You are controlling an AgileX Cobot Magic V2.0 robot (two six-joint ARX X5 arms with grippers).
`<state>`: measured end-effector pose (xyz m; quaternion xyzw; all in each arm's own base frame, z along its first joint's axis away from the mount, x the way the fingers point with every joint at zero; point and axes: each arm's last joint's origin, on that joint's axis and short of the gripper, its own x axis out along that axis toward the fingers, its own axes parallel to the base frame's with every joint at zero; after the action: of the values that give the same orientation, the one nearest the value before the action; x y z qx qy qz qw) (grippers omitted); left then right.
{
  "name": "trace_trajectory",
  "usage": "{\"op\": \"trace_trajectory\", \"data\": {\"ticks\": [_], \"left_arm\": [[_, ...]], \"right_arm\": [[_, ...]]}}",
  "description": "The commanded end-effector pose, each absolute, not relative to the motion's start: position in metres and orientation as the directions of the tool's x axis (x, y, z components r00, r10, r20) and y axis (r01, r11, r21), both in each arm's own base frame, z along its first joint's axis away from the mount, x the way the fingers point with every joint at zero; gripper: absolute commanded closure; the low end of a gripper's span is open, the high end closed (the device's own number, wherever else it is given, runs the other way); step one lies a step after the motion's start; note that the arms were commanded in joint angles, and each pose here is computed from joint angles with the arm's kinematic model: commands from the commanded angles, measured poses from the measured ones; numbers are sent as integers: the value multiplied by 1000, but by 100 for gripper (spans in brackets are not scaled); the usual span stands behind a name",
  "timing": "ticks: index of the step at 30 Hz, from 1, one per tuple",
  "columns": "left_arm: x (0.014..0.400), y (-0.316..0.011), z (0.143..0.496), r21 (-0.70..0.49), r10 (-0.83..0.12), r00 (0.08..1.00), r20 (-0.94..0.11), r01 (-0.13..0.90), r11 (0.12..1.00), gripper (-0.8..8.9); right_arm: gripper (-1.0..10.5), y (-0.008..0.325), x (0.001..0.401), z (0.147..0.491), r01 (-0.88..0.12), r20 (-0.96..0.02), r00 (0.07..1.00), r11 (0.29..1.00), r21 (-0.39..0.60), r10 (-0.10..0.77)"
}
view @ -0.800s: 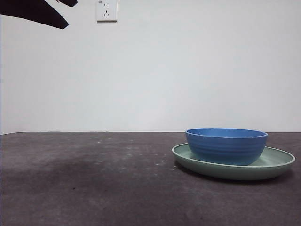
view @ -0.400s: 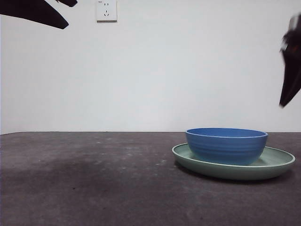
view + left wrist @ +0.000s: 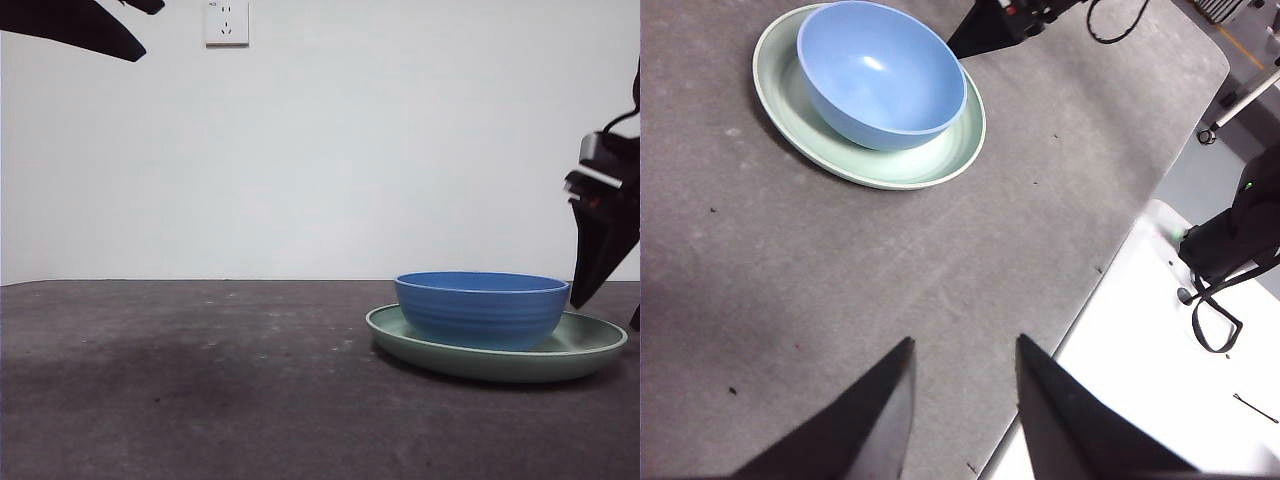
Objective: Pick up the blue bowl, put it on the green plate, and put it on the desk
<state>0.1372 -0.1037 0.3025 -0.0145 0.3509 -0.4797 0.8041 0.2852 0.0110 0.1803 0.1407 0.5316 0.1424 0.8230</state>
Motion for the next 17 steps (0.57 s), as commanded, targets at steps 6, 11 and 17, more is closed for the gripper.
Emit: {"op": "trace_trajectory", "data": {"ticks": [6, 11, 17], "left_arm": [[138, -105, 304, -351, -789, 288, -543, 775, 525, 650], [138, -105, 304, -352, -789, 288, -543, 775, 525, 650], [138, -105, 304, -352, -789, 288, -543, 775, 525, 650]], "right_arm": [[799, 12, 299, 167, -87, -824, 387, 906, 414, 414], [871, 12, 300, 163, -82, -828, 380, 907, 414, 413], [933, 11, 302, 163, -72, -824, 396, 908, 412, 405]]}}
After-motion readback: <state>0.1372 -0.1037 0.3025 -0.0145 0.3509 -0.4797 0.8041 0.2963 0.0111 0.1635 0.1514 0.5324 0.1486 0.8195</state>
